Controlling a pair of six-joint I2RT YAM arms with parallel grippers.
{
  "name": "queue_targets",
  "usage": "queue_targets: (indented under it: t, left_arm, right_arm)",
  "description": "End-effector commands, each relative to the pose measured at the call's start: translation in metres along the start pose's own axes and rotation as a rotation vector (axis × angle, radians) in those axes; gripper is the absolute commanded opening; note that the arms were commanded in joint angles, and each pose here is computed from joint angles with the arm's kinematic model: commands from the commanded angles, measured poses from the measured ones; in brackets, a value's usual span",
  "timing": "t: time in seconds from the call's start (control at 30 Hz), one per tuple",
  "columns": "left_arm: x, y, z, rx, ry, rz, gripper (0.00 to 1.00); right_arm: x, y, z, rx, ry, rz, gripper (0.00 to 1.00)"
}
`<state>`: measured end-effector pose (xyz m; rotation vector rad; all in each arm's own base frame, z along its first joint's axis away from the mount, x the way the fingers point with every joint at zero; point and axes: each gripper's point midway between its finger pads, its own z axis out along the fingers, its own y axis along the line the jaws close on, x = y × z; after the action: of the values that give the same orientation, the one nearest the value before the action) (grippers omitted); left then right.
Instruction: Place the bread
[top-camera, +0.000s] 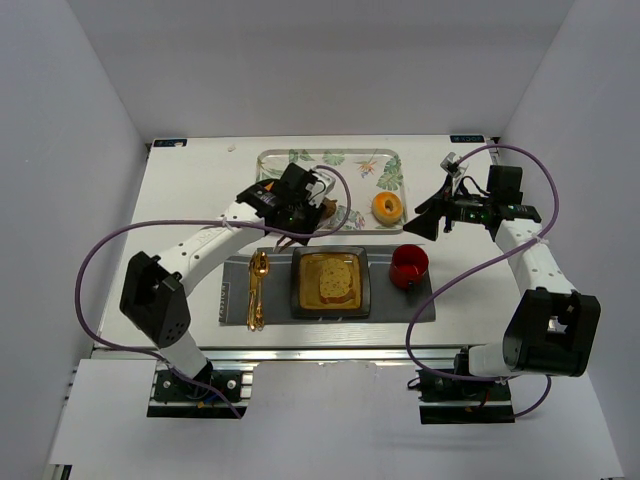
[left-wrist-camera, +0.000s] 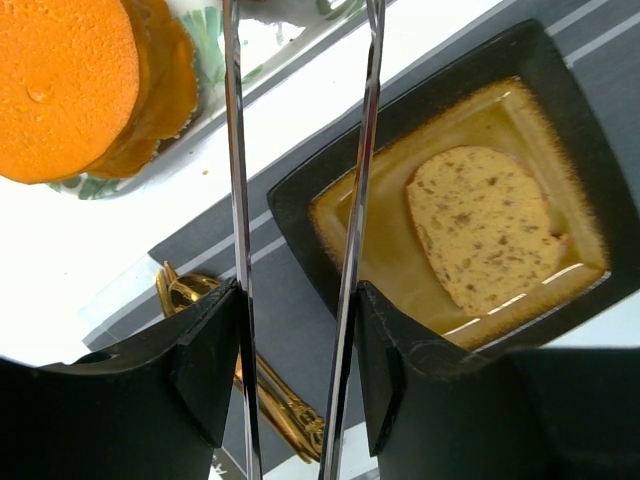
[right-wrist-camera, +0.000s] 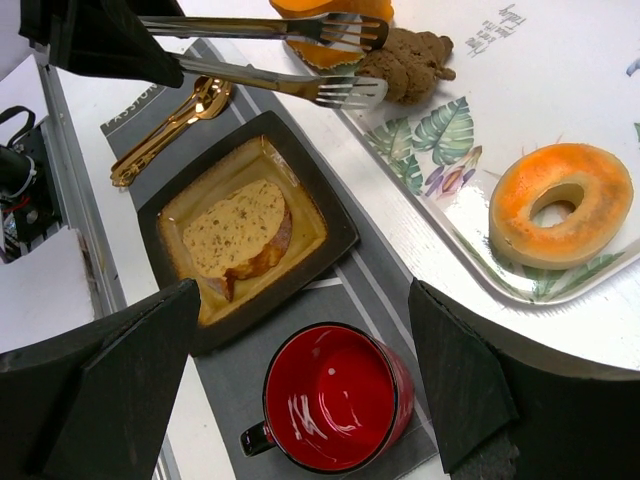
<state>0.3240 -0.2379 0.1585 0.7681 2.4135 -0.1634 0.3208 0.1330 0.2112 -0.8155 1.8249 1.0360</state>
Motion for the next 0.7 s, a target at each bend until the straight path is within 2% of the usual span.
queue_targets:
  t: [0.0,0.17,0.3,0.43,0.5,0.53,0.67]
  left_arm:
    - [-0.01,0.006,-0.001,-0.069,-0.031,0.037,0.57]
    - [-0.008,0.016,0.007,-0.182,-0.006,0.11,0.54]
    - [-0.008,0.02,0.01,-0.225,-0.007,0.128,0.47]
    - [-0.012,0.024,0.008,-0.26,-0.029,0.123,0.3]
    - [-0.014,0.026,0.005,-0.266,-0.042,0.119,0.25]
    - [-0.018,0.026,0.002,-0.268,-0.06,0.111,0.19]
    - [-0.039,0.022,-0.015,-0.244,-0.132,0.063,0.06]
  right_arm:
    - [-0.018,0.003,-0.003,-0.02,-0.032,-0.033,0.89]
    - [-0.018,0.003,-0.003,-0.02,-0.032,-0.033,0.89]
    - [-0.018,0.004,-0.003,-0.02,-0.031,-0.031,0.89]
    - [-0.018,0.003,-0.003,-0.018,-0.032,-0.036,0.89]
    - [-0.018,0.003,-0.003,-0.02,-0.032,-0.033,0.9]
    - [-0.018,0.003,-0.003,-0.018,-0.031,-0.033,0.89]
    - [-0.017,0.004,-0.003,-0.017,-0.03,-0.033,0.89]
